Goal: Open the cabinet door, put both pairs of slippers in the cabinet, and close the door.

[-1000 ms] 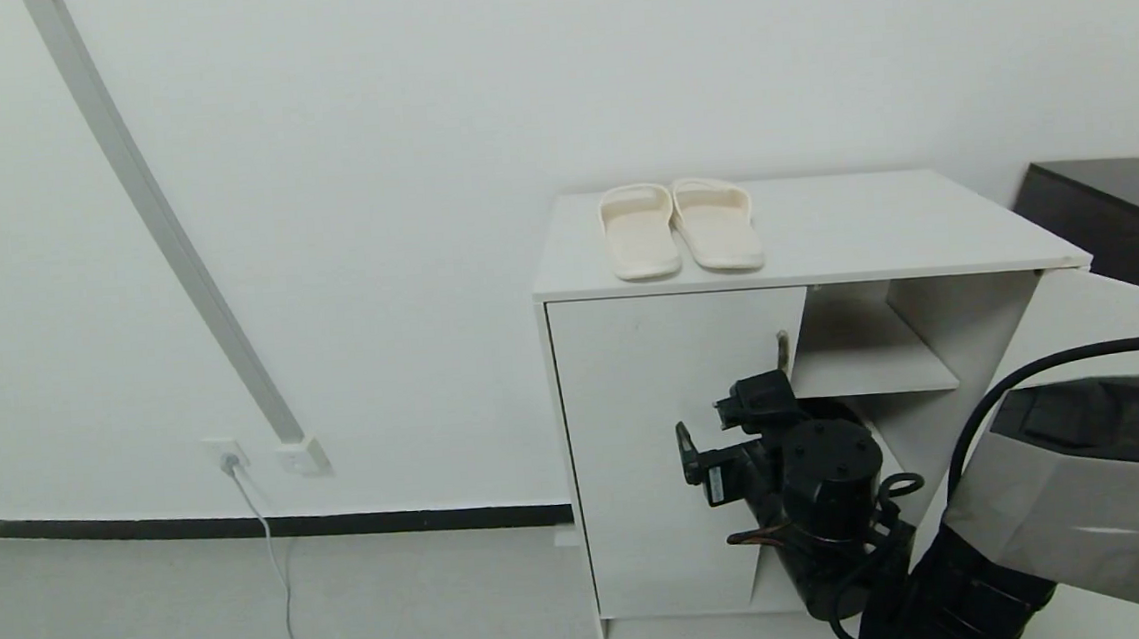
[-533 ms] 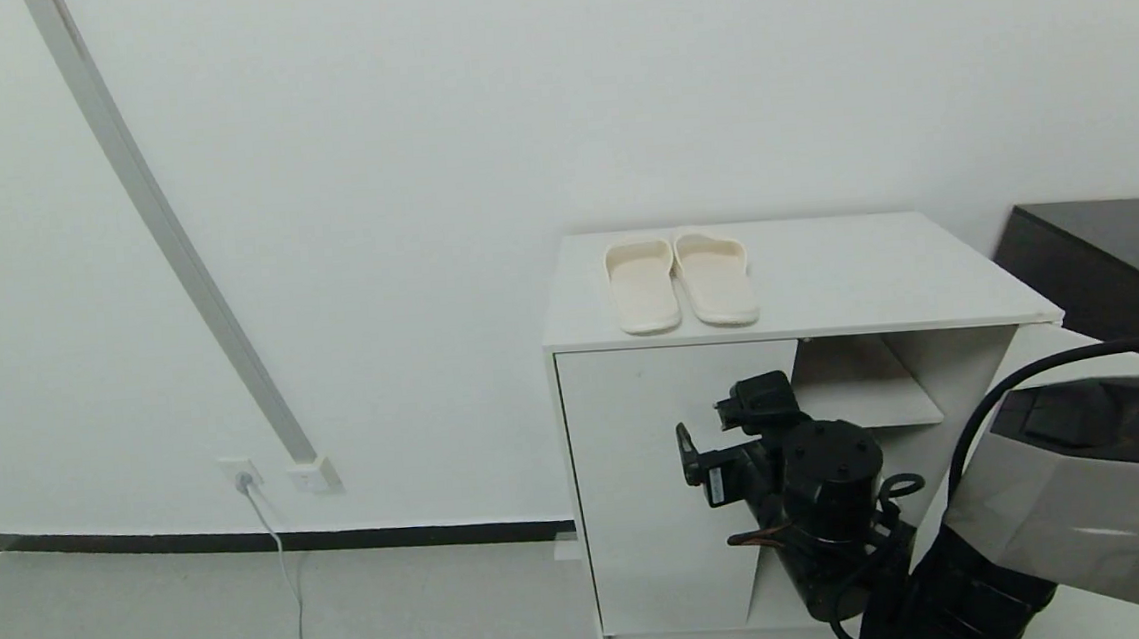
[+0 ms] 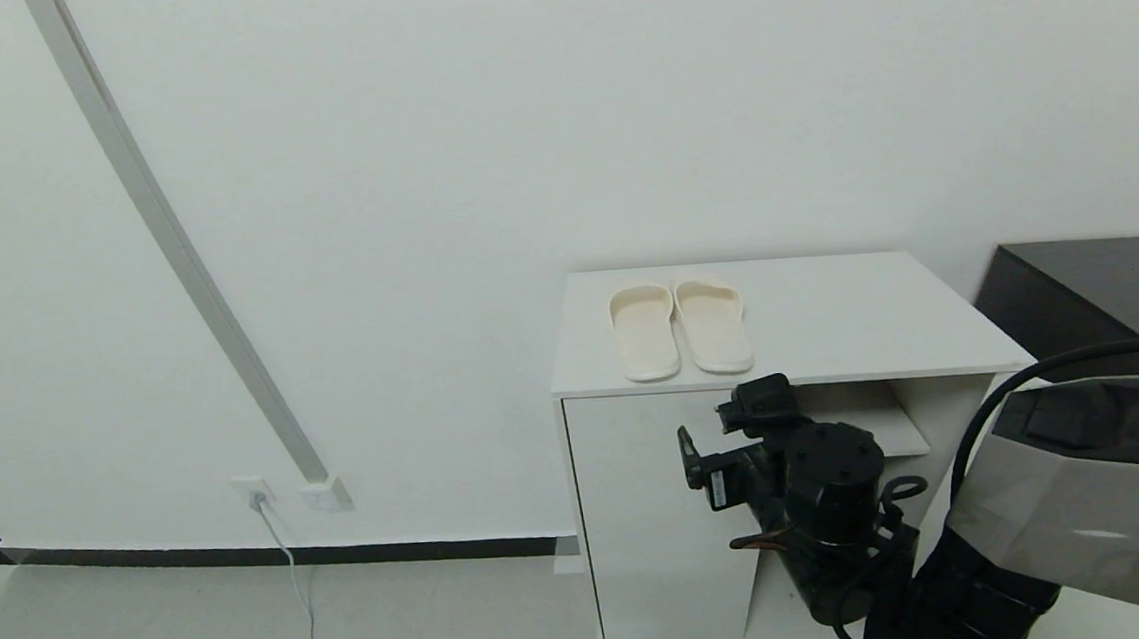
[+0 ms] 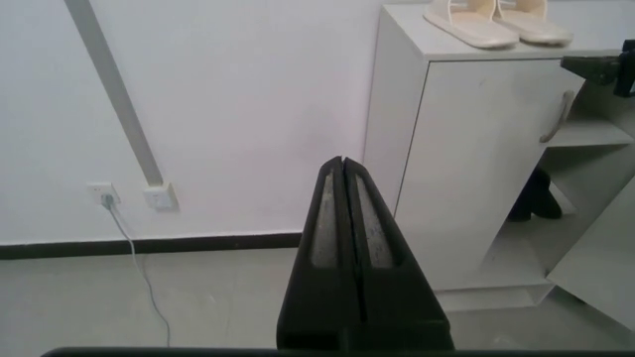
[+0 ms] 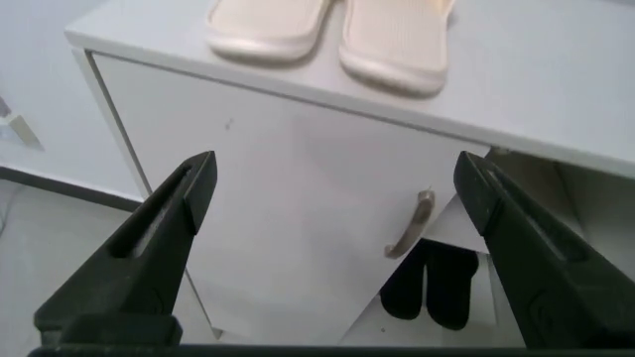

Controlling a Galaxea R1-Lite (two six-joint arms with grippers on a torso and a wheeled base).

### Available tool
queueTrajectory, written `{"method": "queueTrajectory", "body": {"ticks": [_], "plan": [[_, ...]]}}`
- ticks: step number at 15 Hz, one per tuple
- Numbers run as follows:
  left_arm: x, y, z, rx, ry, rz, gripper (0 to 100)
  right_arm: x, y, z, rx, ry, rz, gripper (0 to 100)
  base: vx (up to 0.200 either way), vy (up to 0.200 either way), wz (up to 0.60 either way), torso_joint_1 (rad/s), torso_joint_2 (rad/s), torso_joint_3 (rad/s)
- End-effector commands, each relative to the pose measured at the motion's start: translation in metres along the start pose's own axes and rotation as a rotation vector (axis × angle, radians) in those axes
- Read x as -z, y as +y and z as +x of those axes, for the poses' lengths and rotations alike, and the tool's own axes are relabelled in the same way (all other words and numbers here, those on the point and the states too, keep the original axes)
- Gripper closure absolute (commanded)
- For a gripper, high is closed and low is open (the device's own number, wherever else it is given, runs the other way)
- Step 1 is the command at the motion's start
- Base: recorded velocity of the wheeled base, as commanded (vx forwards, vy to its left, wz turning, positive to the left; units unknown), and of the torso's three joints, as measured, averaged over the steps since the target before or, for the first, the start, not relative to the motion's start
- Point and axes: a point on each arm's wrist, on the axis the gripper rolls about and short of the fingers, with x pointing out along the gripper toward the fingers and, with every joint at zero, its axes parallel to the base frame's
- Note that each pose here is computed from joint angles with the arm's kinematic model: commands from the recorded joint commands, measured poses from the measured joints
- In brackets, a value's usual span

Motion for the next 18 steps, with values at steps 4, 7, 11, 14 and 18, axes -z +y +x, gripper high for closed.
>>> {"method": "queueTrajectory", "body": {"ticks": [4, 7, 11, 14, 18], "plan": [[0.0, 0.0, 0.0, -0.001, -0.001, -0.001, 100, -0.008, -0.001, -0.009, -0.071, -0.058, -0.052, 0, 0.0, 0.0, 0.0, 0.116, -0.25, -0.142], [0.0, 0.0, 0.0, -0.002, -0.001, -0.003, 100, -0.033, -0.004, 0.019, -0.019, -0.127, -0.046, 0, 0.0, 0.0, 0.0, 0.0, 0.0, 0.0], [0.0, 0.0, 0.0, -0.001, -0.001, -0.001, 100, -0.092, 0.004, 0.05, -0.014, -0.017, 0.032, 0, 0.0, 0.0, 0.0, 0.0, 0.0, 0.0], [0.0, 0.0, 0.0, -0.001, -0.001, 0.0, 100, -0.132, 0.006, 0.043, -0.024, 0.09, 0.128, 0, 0.0, 0.0, 0.0, 0.0, 0.0, 0.0], [0.0, 0.0, 0.0, 0.001, -0.001, 0.002, 100, -0.134, 0.008, 0.039, 0.001, 0.223, 0.209, 0, 0.0, 0.0, 0.0, 0.0, 0.0, 0.0]]}}
